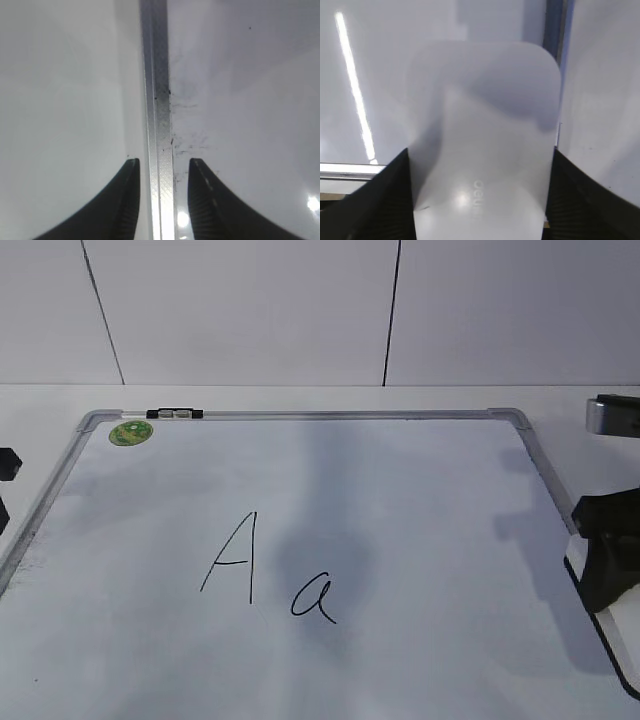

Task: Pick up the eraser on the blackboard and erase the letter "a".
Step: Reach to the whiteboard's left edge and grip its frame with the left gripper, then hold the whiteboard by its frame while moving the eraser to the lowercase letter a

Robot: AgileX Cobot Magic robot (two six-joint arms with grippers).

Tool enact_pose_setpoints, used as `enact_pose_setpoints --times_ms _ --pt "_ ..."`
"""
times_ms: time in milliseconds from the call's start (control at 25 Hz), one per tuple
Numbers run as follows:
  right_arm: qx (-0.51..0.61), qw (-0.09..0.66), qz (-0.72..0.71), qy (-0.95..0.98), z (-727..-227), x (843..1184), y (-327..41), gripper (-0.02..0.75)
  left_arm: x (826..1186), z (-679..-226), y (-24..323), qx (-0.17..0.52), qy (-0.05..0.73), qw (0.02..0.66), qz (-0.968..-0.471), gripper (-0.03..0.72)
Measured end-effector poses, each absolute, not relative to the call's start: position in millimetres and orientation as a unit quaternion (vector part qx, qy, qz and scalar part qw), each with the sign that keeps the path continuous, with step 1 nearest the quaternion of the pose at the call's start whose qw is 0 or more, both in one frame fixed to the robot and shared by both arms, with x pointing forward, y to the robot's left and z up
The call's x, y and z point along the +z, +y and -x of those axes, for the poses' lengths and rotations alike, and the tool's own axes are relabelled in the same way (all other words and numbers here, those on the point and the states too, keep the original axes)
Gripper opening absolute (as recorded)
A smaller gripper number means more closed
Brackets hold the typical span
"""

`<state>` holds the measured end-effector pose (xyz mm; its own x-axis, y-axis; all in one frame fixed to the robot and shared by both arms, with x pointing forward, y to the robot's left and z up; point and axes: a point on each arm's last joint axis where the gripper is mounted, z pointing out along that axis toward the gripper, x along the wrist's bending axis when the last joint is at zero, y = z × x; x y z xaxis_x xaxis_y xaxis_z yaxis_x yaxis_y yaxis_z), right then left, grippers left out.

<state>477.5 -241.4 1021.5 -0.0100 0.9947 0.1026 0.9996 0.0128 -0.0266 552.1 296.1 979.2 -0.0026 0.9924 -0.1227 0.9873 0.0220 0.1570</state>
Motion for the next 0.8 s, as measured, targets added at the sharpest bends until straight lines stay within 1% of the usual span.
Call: enact_pose_setpoints --times_ms 160,440,800 --pt "-0.029 0.044 0.702 -0.71 -477 1023 -242 0.55 963 -558 296 0.003 0.711 0.088 -0.698 0.245" --pt "-0.028 0.045 0.702 -0.71 -476 1023 -242 0.55 950 -564 297 0.001 0.712 0.084 -0.697 0.245" --pt "-0.03 0.048 0.701 -0.711 -476 1023 -241 0.55 947 -570 298 0.005 0.71 0.08 -0.7 0.245"
